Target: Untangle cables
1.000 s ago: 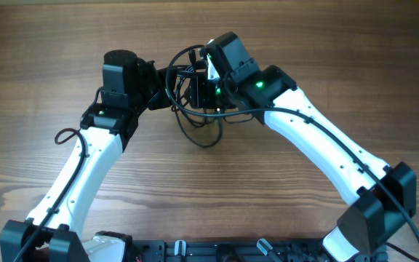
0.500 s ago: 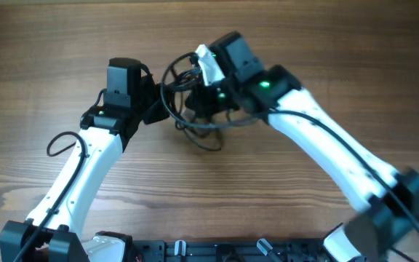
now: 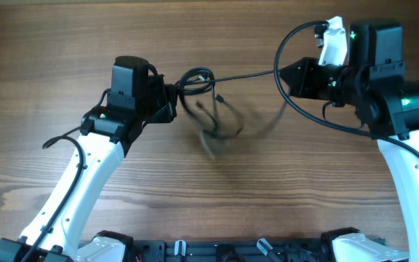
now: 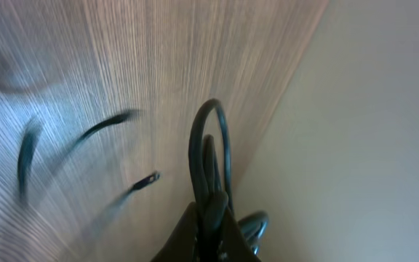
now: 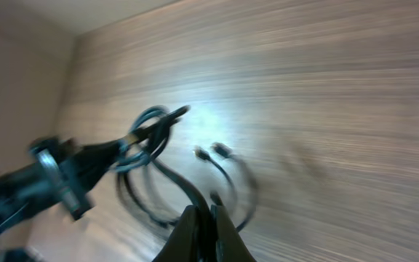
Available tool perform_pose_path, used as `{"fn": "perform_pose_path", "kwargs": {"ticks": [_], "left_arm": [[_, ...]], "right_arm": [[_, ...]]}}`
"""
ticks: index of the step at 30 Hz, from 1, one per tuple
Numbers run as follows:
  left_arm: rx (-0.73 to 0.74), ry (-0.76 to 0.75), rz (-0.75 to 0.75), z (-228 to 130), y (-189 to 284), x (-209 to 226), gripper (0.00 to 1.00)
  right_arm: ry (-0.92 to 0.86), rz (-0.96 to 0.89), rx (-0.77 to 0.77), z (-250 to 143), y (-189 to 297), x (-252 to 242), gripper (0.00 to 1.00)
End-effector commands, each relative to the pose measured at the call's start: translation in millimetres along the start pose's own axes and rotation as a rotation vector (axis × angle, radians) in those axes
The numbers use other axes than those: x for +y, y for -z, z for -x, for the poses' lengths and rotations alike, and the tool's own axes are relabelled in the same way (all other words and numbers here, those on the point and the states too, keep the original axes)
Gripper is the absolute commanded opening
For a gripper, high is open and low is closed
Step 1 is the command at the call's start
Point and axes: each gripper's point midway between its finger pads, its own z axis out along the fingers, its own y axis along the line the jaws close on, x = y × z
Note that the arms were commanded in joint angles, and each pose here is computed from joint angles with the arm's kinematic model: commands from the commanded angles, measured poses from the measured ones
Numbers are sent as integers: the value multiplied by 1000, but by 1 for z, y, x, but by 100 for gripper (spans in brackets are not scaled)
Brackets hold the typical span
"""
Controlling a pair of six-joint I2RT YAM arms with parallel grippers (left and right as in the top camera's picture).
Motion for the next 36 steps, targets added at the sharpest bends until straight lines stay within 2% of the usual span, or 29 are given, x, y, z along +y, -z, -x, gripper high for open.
{"fn": "perform_pose_path", "kwargs": {"ticks": [1,2,4,5,8,10,11,12,13,14,17,19,23,26,34,36], "left_arm": [[-404,-154,28,93,-2,10,4],[-410,-208,24,94,-2,6,4],[-379,-360,1,86,-4,-6,4],[-332,-466,-14,77,-7,-12,4],[-40,-942,-178,12,-12,-39,4],[109,-1163,-289,-23,-7,-44,4],[205,-1304,-372,-44,0,-44,4],[270,-1386,-428,-58,6,-42,4],[343,-1461,-482,-71,12,-37,4],[397,-1496,-511,-79,16,-33,4],[505,-1492,-547,-92,25,-25,4],[549,-1319,-471,-91,24,-21,4],[584,-1121,-372,-88,22,-14,4],[609,-964,-312,-88,22,-12,4],[583,-939,-295,-84,19,-12,4],[580,-940,-296,-83,19,-13,4]], "right_arm": [[48,-221,-174,34,35,-41,4],[175,-66,-76,19,19,-15,4],[225,65,81,-8,-7,2,4],[220,48,128,-15,-19,-2,4],[199,26,183,-16,-48,-15,4],[192,23,197,-15,-59,-19,8],[191,22,203,-16,-62,-21,17],[196,22,203,-16,-63,-21,32],[224,29,189,-12,-64,-20,52],[258,67,174,-8,-61,-12,59],[323,193,148,-4,-59,17,61],[407,215,151,-14,-66,41,56],[578,221,129,-30,-79,82,49],[659,173,126,-38,-91,89,47],[690,122,229,-56,-120,69,43],[683,116,252,-60,-125,65,39]]}}
